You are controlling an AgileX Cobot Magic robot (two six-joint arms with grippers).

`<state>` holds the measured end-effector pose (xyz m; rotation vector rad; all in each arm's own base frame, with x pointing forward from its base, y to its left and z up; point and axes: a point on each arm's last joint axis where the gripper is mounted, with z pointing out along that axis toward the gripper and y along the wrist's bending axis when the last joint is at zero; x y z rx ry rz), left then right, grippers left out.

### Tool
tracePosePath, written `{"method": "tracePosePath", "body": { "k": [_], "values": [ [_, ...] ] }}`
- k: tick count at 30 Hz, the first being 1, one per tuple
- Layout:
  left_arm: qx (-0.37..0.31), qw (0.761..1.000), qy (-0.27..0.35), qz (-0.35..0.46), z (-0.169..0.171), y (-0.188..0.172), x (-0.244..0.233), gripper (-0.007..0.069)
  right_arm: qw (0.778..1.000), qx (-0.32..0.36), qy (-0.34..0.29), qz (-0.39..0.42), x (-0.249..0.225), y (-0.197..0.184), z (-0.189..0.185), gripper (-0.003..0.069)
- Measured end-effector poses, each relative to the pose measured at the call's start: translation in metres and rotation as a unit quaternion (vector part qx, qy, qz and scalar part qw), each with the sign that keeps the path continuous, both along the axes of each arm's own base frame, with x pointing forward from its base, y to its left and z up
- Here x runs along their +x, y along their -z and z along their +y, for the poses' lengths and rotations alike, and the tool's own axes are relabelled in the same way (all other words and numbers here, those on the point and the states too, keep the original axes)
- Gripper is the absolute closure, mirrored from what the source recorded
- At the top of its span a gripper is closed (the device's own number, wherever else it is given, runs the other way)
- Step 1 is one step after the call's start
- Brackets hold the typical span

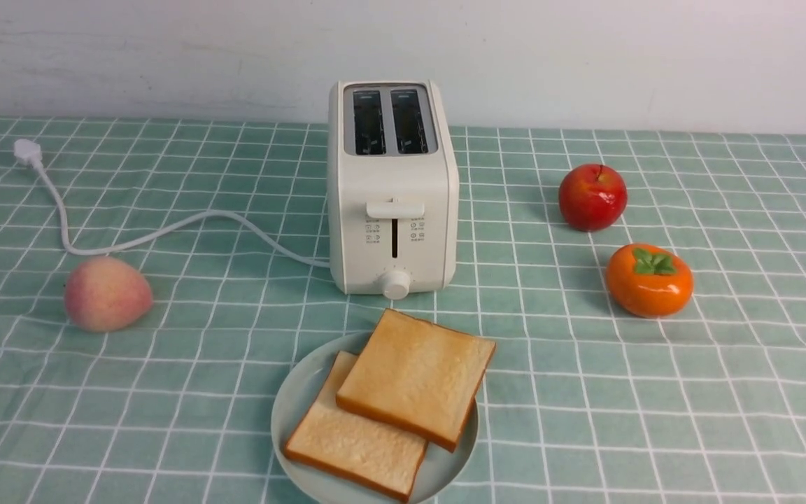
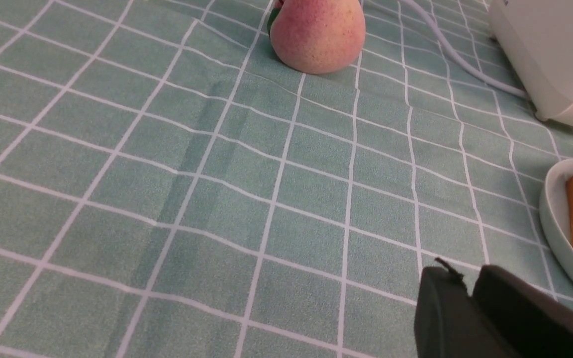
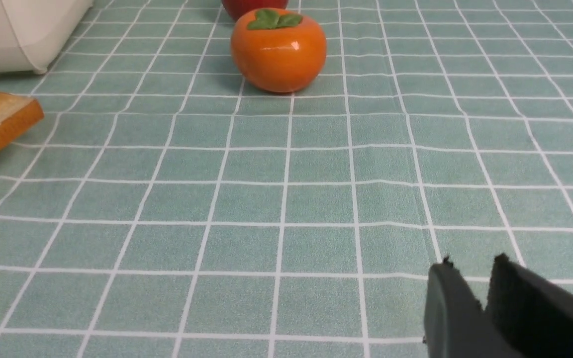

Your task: Take toasted bread from bread machine on blue coffee table place on plate.

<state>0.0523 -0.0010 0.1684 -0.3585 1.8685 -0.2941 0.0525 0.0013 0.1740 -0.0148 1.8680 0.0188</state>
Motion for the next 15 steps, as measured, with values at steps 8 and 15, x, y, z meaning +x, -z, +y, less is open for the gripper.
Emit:
{"method": "tracePosePath", "body": {
  "k": [8, 15],
  "values": [
    [0.000, 1.000, 0.000, 0.000, 0.0000, 0.0001, 0.0000, 0.0533, 1.000, 0.000, 0.000, 0.000, -0.0001, -0.0001, 0.0000, 0.0519],
    [0.000, 1.000, 0.000, 0.000, 0.0000, 0.0001, 0.0000, 0.0524, 1.000, 0.000, 0.000, 0.000, -0.0001, -0.0001, 0.0000, 0.0513]
  ]
}}
